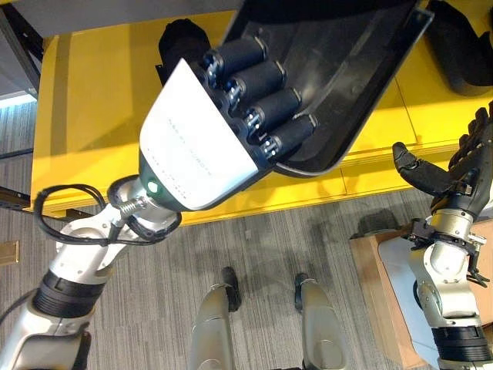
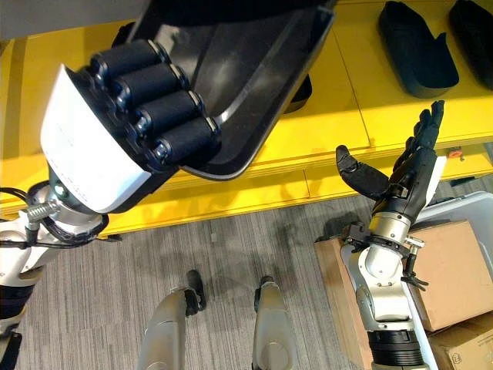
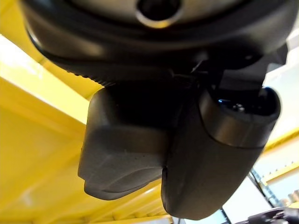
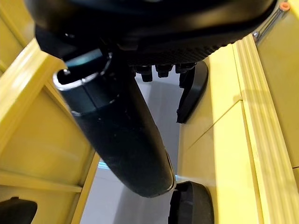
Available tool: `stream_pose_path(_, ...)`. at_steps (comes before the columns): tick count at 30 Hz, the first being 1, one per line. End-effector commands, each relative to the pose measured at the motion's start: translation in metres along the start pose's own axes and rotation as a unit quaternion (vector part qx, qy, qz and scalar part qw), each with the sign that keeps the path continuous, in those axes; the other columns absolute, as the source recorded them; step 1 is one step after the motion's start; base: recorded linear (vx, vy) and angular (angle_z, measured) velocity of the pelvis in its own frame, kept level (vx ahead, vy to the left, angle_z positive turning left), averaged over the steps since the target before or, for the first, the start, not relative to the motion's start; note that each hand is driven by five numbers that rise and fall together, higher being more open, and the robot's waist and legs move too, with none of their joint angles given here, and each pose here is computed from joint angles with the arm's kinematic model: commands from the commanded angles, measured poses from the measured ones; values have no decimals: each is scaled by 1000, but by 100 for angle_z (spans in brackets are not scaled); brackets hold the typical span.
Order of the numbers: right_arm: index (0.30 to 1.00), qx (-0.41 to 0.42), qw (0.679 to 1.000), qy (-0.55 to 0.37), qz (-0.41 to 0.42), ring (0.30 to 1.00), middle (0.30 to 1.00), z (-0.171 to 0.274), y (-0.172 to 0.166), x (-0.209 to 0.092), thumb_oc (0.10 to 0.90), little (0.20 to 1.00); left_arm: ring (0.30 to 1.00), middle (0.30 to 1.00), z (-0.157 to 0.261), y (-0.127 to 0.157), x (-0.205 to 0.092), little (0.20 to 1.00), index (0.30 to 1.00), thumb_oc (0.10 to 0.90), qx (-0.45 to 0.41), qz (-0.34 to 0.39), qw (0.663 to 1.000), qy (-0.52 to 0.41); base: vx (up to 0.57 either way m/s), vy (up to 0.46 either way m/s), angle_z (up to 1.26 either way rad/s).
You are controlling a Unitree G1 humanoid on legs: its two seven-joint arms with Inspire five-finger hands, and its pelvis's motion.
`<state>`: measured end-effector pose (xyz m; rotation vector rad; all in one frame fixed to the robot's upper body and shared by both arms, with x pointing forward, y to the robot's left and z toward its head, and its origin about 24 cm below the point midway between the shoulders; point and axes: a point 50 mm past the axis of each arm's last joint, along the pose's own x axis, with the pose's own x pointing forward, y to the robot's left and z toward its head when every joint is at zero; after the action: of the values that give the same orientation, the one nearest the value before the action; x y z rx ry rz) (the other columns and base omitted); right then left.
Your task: Move parts from the plastic box to the shelf.
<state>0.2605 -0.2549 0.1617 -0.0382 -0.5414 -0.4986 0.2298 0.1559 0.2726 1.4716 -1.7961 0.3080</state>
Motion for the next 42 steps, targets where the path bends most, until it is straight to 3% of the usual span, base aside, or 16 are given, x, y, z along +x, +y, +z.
stream_pose_path(1, 1000, 10, 990, -137, 19, 1000, 1000, 54, 1, 18, 900, 1000, 300, 300, -33, 15, -5, 300, 300, 400, 70, 85, 982, 153, -37, -45, -4)
stream_pose_path(5, 1000, 4, 991, -135, 9, 1000, 1000, 53, 0, 21, 900, 1000, 300, 300, -41, 9, -34, 300, 300, 400, 91, 65, 974, 196, -35, -64, 3)
stream_pose_path(14, 1000, 10, 991, -132, 12, 1000, 1000, 53, -3, 19, 900, 1000, 300, 300, -48, 13, -59, 300, 300, 400, 126, 30, 960, 247, 50, -60, 5)
stream_pose_path(20, 1000, 6, 988, -120, 102, 1000, 1000, 55, 26, 22, 900, 1000, 300, 300, -32, 35, -117, 300, 300, 400, 216, -20, 920, 327, 168, 183, -83)
stream_pose_path(23, 1000, -4, 985, -133, 113, 1000, 1000, 60, 34, 26, 900, 1000, 300, 300, -33, 50, -129, 300, 300, 400, 250, -26, 909, 333, -33, 163, -139)
stream_pose_path(29, 1000, -16, 982, -150, 114, 1000, 1000, 62, 27, 19, 900, 1000, 300, 300, -49, 56, -112, 300, 300, 400, 282, 3, 908, 311, -101, 8, -6)
stream_pose_path(37, 1000, -41, 984, -163, 55, 1000, 1000, 63, 2, 21, 900, 1000, 300, 300, -58, 33, -97, 300, 300, 400, 233, 2, 925, 301, -42, -9, 109)
stream_pose_path(42, 1000, -43, 980, -166, 104, 1000, 1000, 66, 23, 29, 900, 1000, 300, 300, -52, 35, -109, 300, 300, 400, 242, -25, 914, 325, 52, 200, -22)
